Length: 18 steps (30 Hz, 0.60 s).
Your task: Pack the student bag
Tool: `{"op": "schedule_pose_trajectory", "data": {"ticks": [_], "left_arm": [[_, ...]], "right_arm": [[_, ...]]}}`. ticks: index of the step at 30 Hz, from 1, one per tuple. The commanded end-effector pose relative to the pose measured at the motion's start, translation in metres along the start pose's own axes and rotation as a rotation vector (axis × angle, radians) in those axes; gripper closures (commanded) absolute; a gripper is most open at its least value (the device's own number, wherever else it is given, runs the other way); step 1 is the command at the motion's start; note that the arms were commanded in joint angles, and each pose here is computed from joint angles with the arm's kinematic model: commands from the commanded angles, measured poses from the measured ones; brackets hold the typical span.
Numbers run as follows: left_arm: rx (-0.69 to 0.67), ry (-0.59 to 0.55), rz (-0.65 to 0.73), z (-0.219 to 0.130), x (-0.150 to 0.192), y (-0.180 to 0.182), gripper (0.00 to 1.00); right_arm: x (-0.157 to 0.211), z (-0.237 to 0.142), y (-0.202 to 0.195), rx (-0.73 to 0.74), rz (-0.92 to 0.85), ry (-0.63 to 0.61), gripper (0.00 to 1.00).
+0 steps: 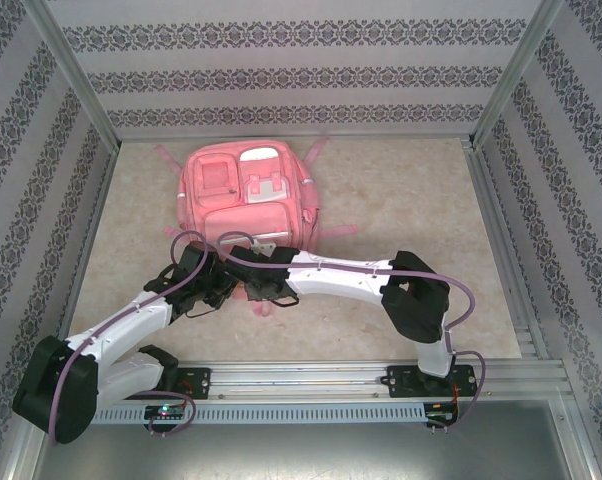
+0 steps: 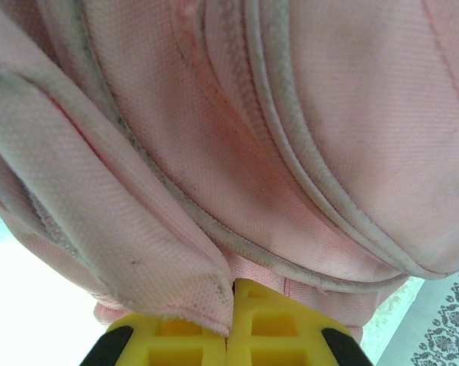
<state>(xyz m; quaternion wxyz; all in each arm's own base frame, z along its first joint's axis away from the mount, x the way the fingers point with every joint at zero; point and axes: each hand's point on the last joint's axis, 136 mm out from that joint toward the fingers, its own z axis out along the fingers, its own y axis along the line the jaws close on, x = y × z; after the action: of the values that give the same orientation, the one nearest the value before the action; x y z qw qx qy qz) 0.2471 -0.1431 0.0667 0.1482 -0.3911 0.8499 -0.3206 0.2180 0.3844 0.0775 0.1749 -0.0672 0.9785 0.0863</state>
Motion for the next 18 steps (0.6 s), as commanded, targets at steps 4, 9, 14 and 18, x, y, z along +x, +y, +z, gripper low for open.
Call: {"op": "schedule_pose_trajectory", "data": {"ticks": [4,9,14,18], "left_arm": [[0.065,0.011,0.013,0.003,0.004,-0.015,1.0],[0.064,0.009,0.015,0.003,0.003,-0.014,1.0],[0.065,0.007,0.019,0.003,0.003,-0.016,1.0],[0.063,0.007,0.02,0.002,0.003,-0.015,1.0]], "right_arm": [[-0.003,0.004,-0.018,0.063,0.0,-0.022,0.65],[-0.006,-0.003,-0.022,0.054,0.004,-0.042,0.68],[-0.006,-0.006,-0.03,0.059,0.012,-0.052,0.71],[-0.005,-0.008,-0.034,0.051,0.013,-0.06,0.74]]}}
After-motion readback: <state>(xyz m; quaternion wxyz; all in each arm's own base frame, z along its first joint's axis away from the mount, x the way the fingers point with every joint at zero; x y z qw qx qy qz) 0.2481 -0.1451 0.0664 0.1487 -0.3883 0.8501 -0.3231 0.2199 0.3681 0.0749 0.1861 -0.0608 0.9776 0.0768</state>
